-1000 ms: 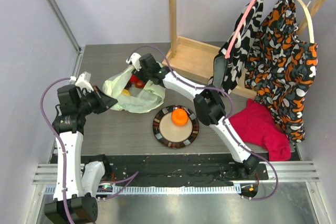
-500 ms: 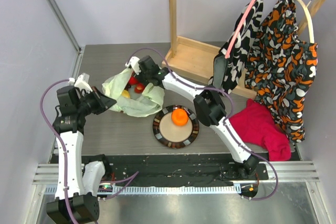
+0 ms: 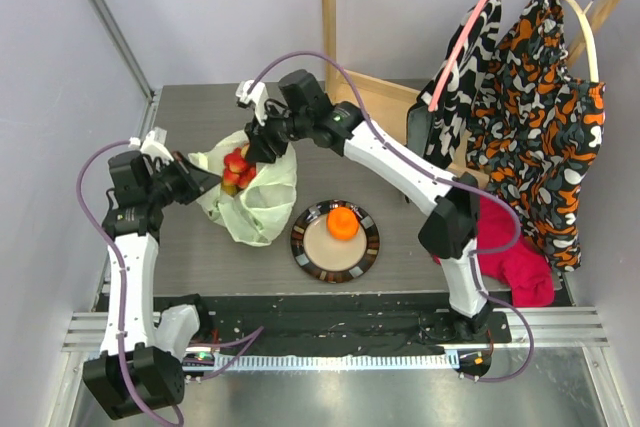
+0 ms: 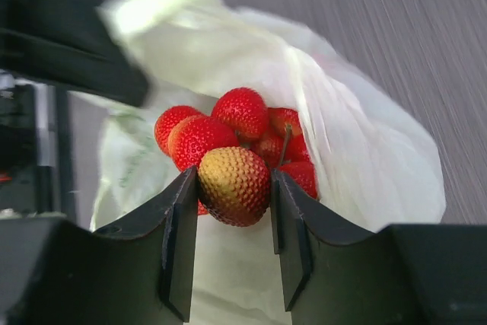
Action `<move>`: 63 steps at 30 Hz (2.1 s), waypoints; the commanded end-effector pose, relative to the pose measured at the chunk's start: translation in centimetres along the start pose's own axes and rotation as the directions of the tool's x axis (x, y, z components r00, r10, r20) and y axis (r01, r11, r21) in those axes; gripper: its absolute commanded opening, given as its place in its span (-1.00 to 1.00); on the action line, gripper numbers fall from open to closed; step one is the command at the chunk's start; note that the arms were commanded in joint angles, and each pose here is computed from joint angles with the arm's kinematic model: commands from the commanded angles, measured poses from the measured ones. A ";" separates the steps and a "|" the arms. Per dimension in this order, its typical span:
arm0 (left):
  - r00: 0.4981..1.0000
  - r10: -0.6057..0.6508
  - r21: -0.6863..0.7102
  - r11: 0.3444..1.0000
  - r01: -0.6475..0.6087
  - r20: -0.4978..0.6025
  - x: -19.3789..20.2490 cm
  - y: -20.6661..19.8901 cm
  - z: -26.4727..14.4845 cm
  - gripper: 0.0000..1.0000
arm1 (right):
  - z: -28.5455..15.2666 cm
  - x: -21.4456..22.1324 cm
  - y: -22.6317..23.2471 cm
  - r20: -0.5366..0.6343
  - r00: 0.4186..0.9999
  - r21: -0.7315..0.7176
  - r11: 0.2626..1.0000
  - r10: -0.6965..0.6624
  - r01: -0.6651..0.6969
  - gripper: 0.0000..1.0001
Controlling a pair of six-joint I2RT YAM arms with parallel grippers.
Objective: Take the fake fruits out of the plastic bag
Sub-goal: Adjust the fake fruit in the plastic bag, then take out the fake fruit from the plastic bag.
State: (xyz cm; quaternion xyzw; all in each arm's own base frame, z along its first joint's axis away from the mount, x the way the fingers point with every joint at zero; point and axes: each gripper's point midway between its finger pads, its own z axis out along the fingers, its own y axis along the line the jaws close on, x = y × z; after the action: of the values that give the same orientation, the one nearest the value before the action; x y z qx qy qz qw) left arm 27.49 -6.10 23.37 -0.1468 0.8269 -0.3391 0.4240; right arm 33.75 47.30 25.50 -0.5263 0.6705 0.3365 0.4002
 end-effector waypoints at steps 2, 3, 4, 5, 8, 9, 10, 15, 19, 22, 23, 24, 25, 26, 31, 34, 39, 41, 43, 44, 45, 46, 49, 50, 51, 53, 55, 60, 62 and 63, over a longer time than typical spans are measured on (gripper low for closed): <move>0.992 0.071 0.075 0.994 -0.079 0.104 -4.6 -3.0 -0.1 -0.92 | -2.8 -4.7 5.2 0.120 0.993 -0.169 0.985 0.001 0.020 -0.76; 0.993 0.065 0.074 0.995 -0.073 0.103 -4.8 -3.0 0.1 -0.92 | -2.7 -4.7 5.2 0.121 0.993 -0.160 0.987 -0.005 0.025 -0.77; 0.991 0.068 0.072 0.994 -0.076 0.113 -5.2 -3.1 0.0 -0.92 | -2.7 -4.8 5.2 0.120 0.993 -0.155 0.987 -0.016 0.035 -0.77; 0.989 0.073 0.072 0.994 -0.083 0.127 -5.7 -3.4 -0.1 -0.92 | -2.5 -4.5 4.9 0.116 0.993 -0.142 0.989 -0.035 0.051 -0.77; 0.985 0.081 0.058 0.994 -0.091 0.154 -6.5 -3.6 -0.3 -0.92 | -1.1 -2.1 3.1 0.062 0.996 -0.092 0.994 -0.060 0.065 -0.77; 0.983 0.086 0.052 0.994 -0.095 0.160 -6.7 -3.5 -0.3 -0.92 | -0.7 -1.3 2.6 0.043 0.997 -0.080 0.994 -0.069 0.072 -0.77; 0.983 0.086 0.042 0.995 -0.094 0.165 -6.8 -3.4 -0.4 -0.92 | 0.3 0.3 2.1 0.006 0.997 -0.078 0.994 -0.078 0.079 -0.77; 0.988 0.076 0.009 0.997 -0.078 0.137 -5.5 -2.3 -0.4 -0.92 | 2.3 7.2 1.8 -0.153 0.982 -0.112 0.989 -0.111 0.094 -0.74; 0.996 0.010 -0.006 1.000 -0.009 0.092 -2.2 -1.2 -0.9 -0.92 | 1.7 12.1 4.2 -0.264 0.961 -0.161 0.986 -0.077 0.035 -0.47; 0.998 -0.055 -0.040 0.998 0.057 0.039 0.6 0.2 -1.2 -0.94 | -0.9 11.8 5.8 -0.270 0.959 -0.149 0.988 -0.086 0.047 0.17; 0.997 -0.062 -0.045 0.997 0.064 0.033 1.3 0.3 -1.5 -0.95 | -2.5 11.2 6.4 -0.260 0.961 -0.140 0.988 -0.093 0.057 0.27; 0.996 -0.081 -0.067 0.994 0.082 0.022 2.1 1.0 -1.5 -0.95 | -3.5 10.5 6.6 -0.244 0.964 -0.128 0.989 -0.102 0.072 0.43; 0.995 -0.099 -0.080 0.992 0.099 0.003 2.8 1.3 -1.5 -0.96 | -4.3 10.3 7.0 -0.241 0.964 -0.121 0.989 -0.111 0.083 0.53; 0.994 -0.110 -0.085 0.990 0.109 -0.002 3.2 1.5 -1.6 -0.97 | -5.0 9.5 7.3 -0.220 0.968 -0.116 0.988 -0.123 0.100 0.54; 0.987 -0.159 -0.103 0.982 0.158 0.001 3.9 2.6 -0.8 -1.00 | -6.3 5.6 8.7 -0.111 0.979 -0.102 0.982 -0.170 0.159 0.36; 0.986 -0.169 -0.092 0.981 0.168 0.003 3.6 2.5 -0.5 -1.00 | -4.1 5.9 9.1 -0.125 0.975 -0.129 0.978 -0.181 0.165 0.21; 0.990 -0.143 -0.073 0.987 0.144 0.015 3.0 1.8 -0.9 -1.00 | -0.4 6.7 8.6 -0.157 0.969 -0.138 0.975 -0.193 0.172 0.05; 0.992 -0.126 -0.069 0.989 0.128 0.023 2.8 1.6 -1.1 -1.00 | 1.0 7.2 8.0 -0.171 0.966 -0.130 0.976 -0.195 0.175 0.05; 0.993 -0.113 -0.069 0.991 0.115 0.031 2.7 1.5 -1.2 -1.00 | 1.8 7.6 7.0 -0.190 0.960 -0.088 0.978 -0.205 0.192 0.07; 0.993 -0.110 -0.072 0.991 0.112 0.037 2.6 1.6 -1.2 -1.00 | 2.2 8.2 6.6 -0.207 0.956 -0.077 0.978 -0.208 0.195 0.08; 0.993 -0.108 -0.073 0.991 0.111 0.038 2.6 1.6 -1.2 -1.00 | 2.5 8.7 6.2 -0.222 0.950 -0.067 0.975 -0.220 0.210 0.09; 0.994 -0.104 -0.071 0.992 0.106 0.039 2.6 1.5 -1.3 -1.00 | 2.6 9.2 5.6 -0.249 0.941 -0.037 0.973 -0.229 0.227 0.09; 0.994 -0.104 -0.071 0.992 0.107 0.044 2.6 1.6 -1.3 -1.00 | 2.2 10.7 4.8 -0.305 0.912 -0.013 0.958 -0.276 0.286 0.11; 0.994 -0.103 -0.071 0.992 0.106 0.045 2.6 1.6 -1.3 -1.00 | 2.1 11.1 4.7 -0.317 0.905 -0.011 0.955 -0.284 0.296 0.13; 0.994 -0.104 -0.072 0.992 0.107 0.045 2.6 1.6 -1.2 -1.00 | 1.9 12.2 4.5 -0.350 0.888 -0.003 0.949 -0.297 0.316 0.18; 0.993 -0.106 -0.070 0.992 0.109 0.048 2.6 1.7 -1.2 -1.00 | 1.7 13.1 4.3 -0.377 0.873 -0.001 0.943 -0.309 0.333 0.19; 0.993 -0.109 -0.069 0.991 0.112 0.047 2.6 1.7 -1.1 -1.00 | 1.5 14.5 4.0 -0.414 0.848 -0.010 0.933 -0.331 0.360 0.19; 0.992 -0.113 -0.066 0.991 0.116 0.049 2.5 1.7 -1.0 -1.00 | 1.3 16.4 4.1 -0.461 0.802 -0.049 0.913 -0.379 0.404 0.18; 0.992 -0.114 -0.068 0.991 0.118 0.050 2.5 1.8 -1.0 -1.00 | 1.3 16.9 3.9 -0.479 0.781 -0.055 0.902 -0.401 0.429 0.13; 0.992 -0.117 -0.068 0.990 0.120 0.051 2.5 1.8 -1.0 -1.00 | 1.4 17.3 3.9 -0.486 0.775 -0.058 0.900 -0.403 0.432 0.08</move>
State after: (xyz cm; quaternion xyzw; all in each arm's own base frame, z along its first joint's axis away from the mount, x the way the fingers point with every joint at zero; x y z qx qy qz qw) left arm 24.51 -6.06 19.45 -0.2265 0.8311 -0.3294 0.3865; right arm 27.53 42.29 8.02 -0.7024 0.6464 0.1086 0.2775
